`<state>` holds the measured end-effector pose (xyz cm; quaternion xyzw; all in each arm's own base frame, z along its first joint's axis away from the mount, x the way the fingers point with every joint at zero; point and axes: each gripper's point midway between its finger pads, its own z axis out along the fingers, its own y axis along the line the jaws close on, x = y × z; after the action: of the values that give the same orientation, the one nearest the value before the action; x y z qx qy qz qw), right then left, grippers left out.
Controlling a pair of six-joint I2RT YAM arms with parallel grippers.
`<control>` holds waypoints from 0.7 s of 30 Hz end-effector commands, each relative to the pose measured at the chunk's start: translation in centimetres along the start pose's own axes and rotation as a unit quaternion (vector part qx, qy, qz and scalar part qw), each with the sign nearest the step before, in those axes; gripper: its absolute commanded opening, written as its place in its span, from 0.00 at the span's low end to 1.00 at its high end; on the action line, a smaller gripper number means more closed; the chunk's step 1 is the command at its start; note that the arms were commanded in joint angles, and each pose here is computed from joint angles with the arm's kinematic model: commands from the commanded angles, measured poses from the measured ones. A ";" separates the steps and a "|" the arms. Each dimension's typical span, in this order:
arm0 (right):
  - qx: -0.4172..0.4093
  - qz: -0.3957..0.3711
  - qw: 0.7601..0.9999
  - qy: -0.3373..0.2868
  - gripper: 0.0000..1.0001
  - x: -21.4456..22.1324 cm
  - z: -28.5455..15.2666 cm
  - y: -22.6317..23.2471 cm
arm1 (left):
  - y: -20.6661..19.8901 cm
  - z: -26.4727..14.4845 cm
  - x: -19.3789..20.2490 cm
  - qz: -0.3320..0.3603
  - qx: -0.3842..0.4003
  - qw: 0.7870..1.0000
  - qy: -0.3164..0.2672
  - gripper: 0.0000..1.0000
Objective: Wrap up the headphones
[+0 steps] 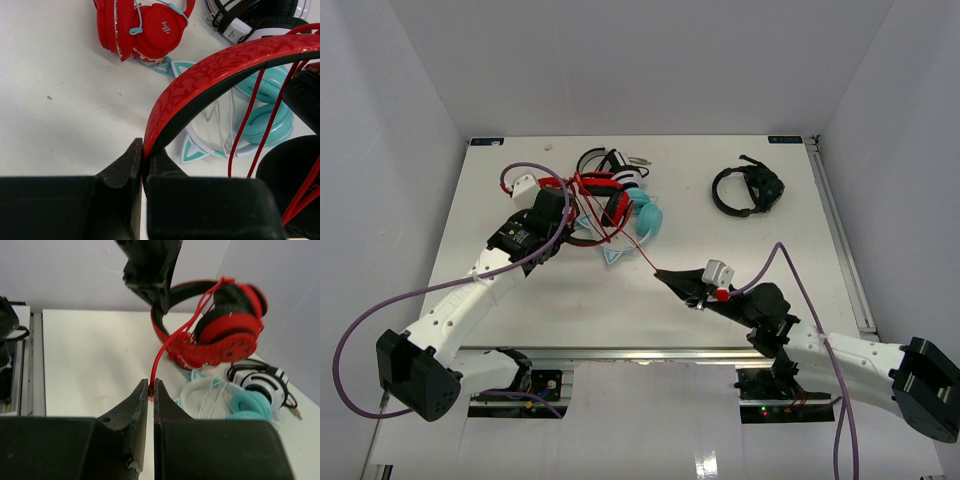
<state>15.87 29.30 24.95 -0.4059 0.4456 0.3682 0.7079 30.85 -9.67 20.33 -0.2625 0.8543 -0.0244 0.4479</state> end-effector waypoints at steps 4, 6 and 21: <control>0.054 0.022 0.998 -0.010 0.08 2.8 -0.6 -0.8 | -4.0 -3.0 -2.9 -0.096 0.101 0.990 0.000 0.00; 0.065 0.027 0.997 -0.003 0.08 3.8 -0.6 -1.0 | -4.6 -3.7 -2.9 -0.107 0.125 0.986 0.010 0.00; 0.127 0.064 0.990 -0.018 0.08 7.6 2.7 -3.8 | -7.3 -9.0 -0.4 -0.121 0.283 0.947 0.092 0.00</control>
<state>20.59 32.03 11.73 -0.3806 0.5920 0.3321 0.6280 27.45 -14.94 23.59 -0.2367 0.8573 -0.2252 0.3979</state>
